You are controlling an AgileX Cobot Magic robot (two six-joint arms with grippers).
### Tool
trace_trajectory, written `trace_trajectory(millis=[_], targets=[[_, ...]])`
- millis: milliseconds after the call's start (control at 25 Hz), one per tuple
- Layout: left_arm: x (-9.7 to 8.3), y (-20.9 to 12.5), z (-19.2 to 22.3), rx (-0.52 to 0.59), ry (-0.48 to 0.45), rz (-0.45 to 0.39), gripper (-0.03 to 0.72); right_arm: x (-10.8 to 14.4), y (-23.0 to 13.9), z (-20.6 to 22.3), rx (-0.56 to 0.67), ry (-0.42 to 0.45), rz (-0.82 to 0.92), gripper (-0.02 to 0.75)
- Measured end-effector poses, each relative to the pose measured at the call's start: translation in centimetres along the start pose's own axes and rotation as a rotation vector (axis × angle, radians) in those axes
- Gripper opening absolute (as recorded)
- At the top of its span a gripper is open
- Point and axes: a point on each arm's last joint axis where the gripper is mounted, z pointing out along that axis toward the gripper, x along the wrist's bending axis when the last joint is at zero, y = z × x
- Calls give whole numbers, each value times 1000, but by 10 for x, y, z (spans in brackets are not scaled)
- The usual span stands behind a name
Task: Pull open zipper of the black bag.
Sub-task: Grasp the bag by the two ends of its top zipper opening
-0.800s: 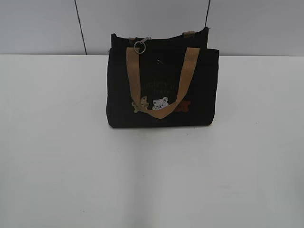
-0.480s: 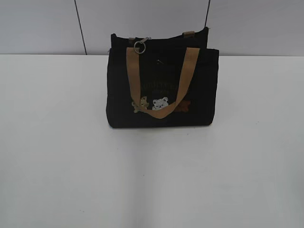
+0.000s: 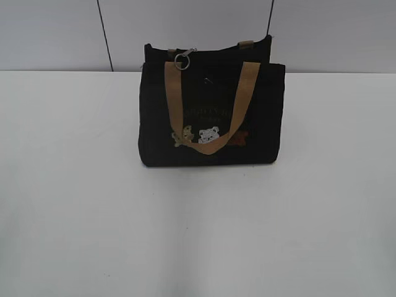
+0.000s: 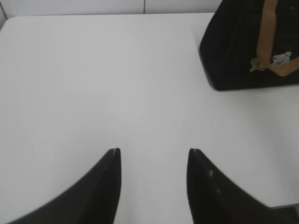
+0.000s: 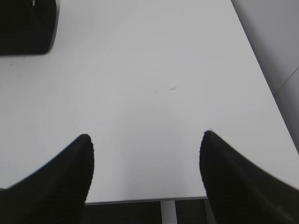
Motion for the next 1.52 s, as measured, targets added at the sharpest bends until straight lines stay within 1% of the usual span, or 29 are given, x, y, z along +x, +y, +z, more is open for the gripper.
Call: trace_trajectory(millis=[120, 280, 360, 560, 680, 720, 800, 840, 920, 1000, 1080, 1120, 1160, 1200, 1240, 1360, 1440, 1520], targets=[[-1, 23, 14, 45, -54, -57, 328, 0, 0, 0, 0, 0, 0, 535], [1, 43, 35, 63, -91, -63, 324, 0, 0, 0, 0, 0, 0, 535], [3, 51, 51, 88, -108, -43, 324, 0, 0, 0, 0, 0, 0, 535], [7, 67, 95, 105, -158, 10, 326, 0, 0, 0, 0, 0, 0, 535], [10, 71, 134, 135, -211, 72, 326, 0, 0, 0, 0, 0, 0, 535], [10, 71, 149, 147, -235, 69, 326, 0, 0, 0, 0, 0, 0, 535], [12, 71, 173, 138, -270, 114, 326, 0, 0, 0, 0, 0, 0, 535], [12, 70, 185, 136, -294, 109, 326, 0, 0, 0, 0, 0, 0, 535], [12, 66, 207, 129, -342, 141, 326, 0, 0, 0, 0, 0, 0, 535], [12, 60, 227, 124, -388, 144, 326, 0, 0, 0, 0, 0, 0, 535], [10, 52, 245, 125, -461, 187, 327, 0, 0, 0, 0, 0, 0, 535], [9, 48, 253, 121, -488, 191, 329, 0, 0, 0, 0, 0, 0, 535], [8, 45, 259, 106, -509, 215, 333, 0, 0, 0, 0, 0, 0, 535], [8, 41, 266, 96, -534, 243, 342, 0, 0, 0, 0, 0, 0, 535], [7, 37, 273, 79, -555, 253, 356, 0, 0, 0, 0, 0, 0, 535], [7, 28, 294, 69, -613, 292, 431, 0, 0, 0, 0, 0, 0, 535], [8, 28, 307, 68, -632, 291, 479, 0, 0, 0, 0, 0, 0, 535], [10, 29, 323, 65, -657, 279, 503, 0, 0, 0, 0, 0, 0, 535]])
